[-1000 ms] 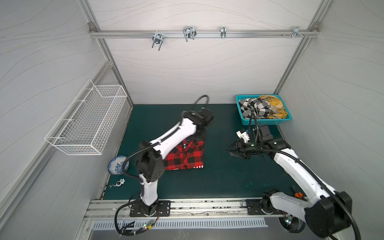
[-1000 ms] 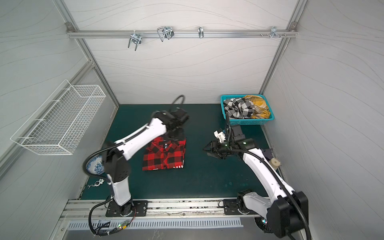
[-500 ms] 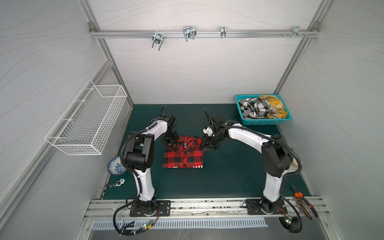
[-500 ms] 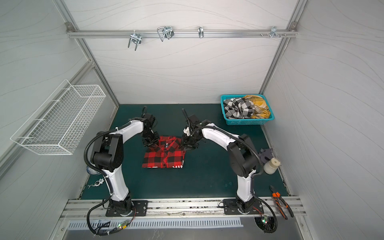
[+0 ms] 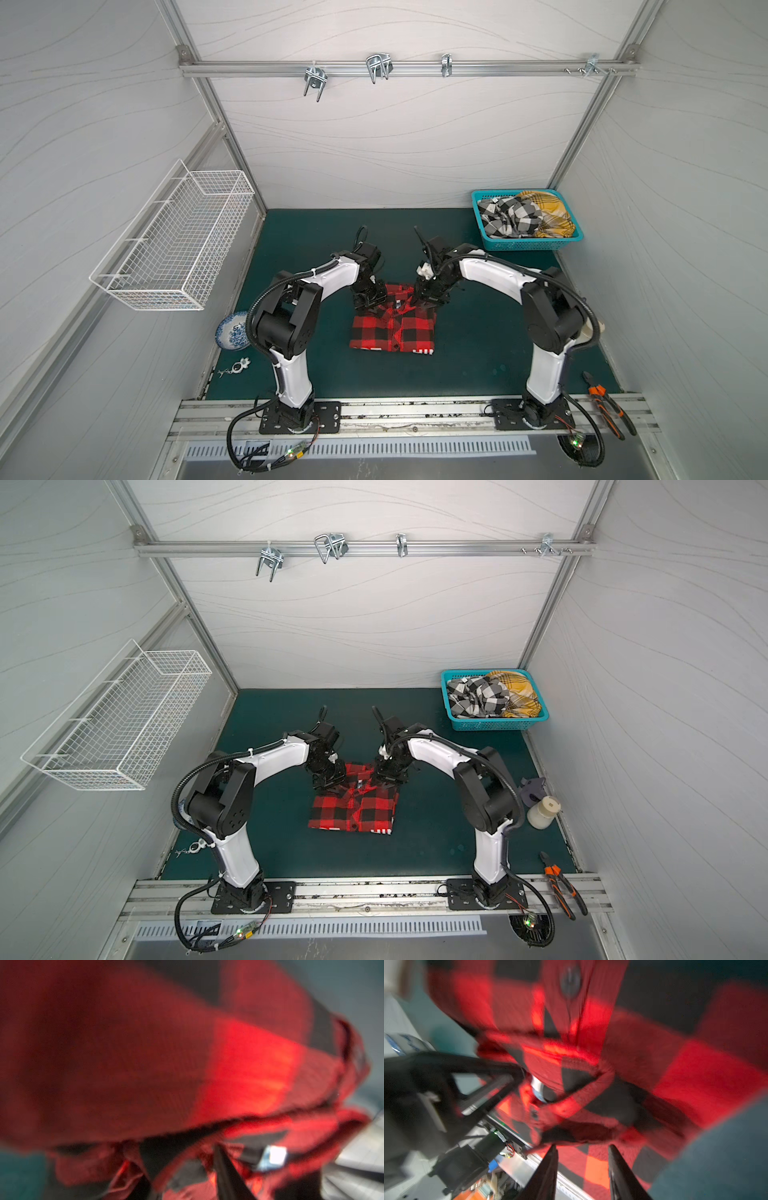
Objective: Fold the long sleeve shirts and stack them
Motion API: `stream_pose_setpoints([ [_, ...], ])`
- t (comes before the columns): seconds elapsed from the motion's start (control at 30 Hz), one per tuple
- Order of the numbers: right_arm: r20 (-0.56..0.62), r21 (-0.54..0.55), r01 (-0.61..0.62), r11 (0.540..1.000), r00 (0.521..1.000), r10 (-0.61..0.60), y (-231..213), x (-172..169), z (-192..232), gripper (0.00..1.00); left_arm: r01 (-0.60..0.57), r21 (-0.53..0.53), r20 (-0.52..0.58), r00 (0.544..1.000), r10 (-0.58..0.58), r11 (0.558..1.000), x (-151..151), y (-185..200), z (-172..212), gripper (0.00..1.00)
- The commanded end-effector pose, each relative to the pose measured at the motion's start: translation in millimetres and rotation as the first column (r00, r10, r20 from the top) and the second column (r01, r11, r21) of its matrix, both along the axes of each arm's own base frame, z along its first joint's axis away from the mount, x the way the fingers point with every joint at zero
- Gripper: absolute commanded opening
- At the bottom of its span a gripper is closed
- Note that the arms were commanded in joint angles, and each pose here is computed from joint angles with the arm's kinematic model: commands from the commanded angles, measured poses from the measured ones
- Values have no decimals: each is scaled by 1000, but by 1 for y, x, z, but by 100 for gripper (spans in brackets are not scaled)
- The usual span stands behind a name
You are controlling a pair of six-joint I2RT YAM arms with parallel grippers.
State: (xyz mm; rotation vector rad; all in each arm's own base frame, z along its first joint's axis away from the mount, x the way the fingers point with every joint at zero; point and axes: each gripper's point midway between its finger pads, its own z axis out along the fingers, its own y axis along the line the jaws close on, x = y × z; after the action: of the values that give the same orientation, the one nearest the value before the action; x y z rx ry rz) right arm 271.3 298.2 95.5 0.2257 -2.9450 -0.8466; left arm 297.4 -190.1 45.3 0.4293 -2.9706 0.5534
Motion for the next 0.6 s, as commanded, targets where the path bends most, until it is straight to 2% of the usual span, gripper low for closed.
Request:
stream_pose_setpoints([
  [0.0,40,-56,-39,998,998,42,-23,7,9,44,-90,-69,99,990,97,994,45,17,49,45],
  [0.13,61,-78,-75,994,995,80,-21,24,6,45,-78,-109,110,990,90,991,81,16,64,25],
  [0.23,53,-81,-110,991,992,114,-13,33,2,44,-62,-144,70,995,73,988,91,5,50,17],
  [0.33,42,-57,-126,990,991,129,-4,38,-6,45,-54,-131,24,998,58,990,89,4,28,11],
  [0.47,35,-45,-174,984,984,176,8,36,-19,43,-56,-178,-41,998,49,982,78,-2,5,3],
  [0.57,34,-41,-213,976,976,214,18,31,-26,42,-58,-172,-57,997,49,983,71,0,-6,1],
])
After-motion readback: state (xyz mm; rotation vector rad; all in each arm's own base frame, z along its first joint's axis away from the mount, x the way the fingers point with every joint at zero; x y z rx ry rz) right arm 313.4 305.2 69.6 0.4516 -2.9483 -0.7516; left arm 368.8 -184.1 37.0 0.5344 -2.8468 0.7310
